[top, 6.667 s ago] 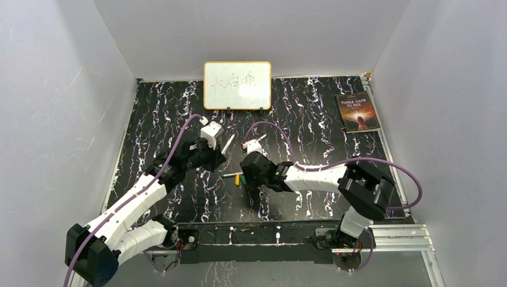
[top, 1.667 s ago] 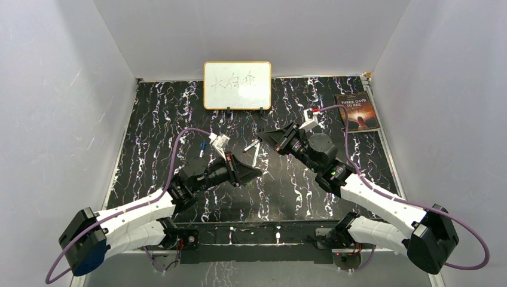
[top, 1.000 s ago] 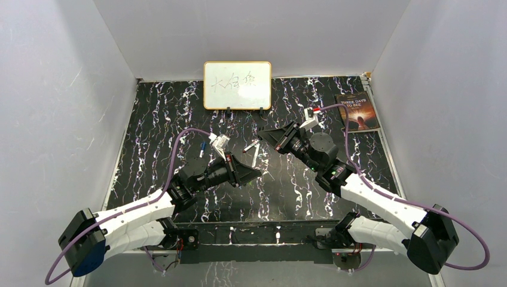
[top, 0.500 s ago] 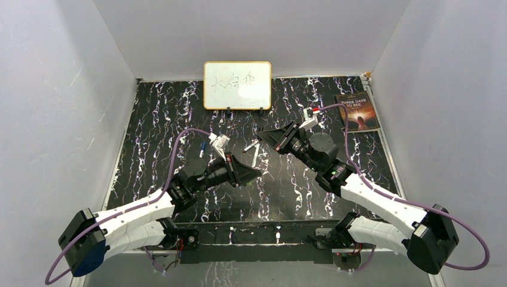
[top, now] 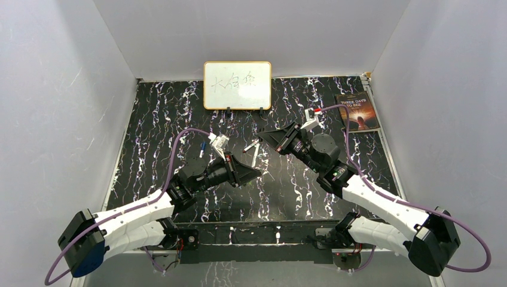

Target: Insert the pens into the pen caps

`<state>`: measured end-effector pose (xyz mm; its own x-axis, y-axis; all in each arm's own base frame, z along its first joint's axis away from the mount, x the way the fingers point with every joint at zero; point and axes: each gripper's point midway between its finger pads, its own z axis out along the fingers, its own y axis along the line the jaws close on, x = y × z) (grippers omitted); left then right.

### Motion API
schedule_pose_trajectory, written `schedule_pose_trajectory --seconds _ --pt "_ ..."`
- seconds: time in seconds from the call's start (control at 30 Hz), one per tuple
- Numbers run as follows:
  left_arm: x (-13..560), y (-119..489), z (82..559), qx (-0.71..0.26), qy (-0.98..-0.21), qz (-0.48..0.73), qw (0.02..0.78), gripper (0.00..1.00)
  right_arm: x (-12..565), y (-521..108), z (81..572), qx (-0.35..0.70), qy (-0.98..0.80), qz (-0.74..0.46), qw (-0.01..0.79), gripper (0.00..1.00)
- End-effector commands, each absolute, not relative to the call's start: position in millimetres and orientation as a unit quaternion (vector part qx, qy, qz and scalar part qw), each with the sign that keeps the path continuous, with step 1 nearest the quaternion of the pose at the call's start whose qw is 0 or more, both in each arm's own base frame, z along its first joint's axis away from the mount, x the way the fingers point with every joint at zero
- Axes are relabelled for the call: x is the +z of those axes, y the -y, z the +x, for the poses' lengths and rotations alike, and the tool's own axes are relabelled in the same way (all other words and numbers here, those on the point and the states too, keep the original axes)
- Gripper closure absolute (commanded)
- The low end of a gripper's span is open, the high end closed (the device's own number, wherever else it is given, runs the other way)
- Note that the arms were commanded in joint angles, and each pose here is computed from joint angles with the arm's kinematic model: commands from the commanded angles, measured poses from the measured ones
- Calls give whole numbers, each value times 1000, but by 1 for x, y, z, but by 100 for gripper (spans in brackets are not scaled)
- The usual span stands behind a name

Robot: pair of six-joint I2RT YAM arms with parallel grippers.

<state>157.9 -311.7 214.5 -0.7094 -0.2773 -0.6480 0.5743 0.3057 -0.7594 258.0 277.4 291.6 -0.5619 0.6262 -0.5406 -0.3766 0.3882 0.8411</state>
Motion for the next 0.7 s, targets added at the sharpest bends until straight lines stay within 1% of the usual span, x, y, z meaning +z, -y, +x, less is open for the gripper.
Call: schedule_pose_trajectory --seconds 0.0,0.37,0.5,0.53,0.67 --pt "241 311 157 -598 -690 110 393 100 308 -273 256 562 -672 87 474 100" --pt "241 311 155 -599 -690 112 391 100 309 -277 258 566 -670 86 473 100" --pt "239 311 155 -598 -691 111 390 100 319 -276 260 567 -661 86 484 100" --pt "240 311 155 -599 -690 112 390 100 329 -275 264 560 -659 81 496 100" --pt "239 311 155 -598 -692 112 389 100 334 -276 266 560 -657 77 499 100"
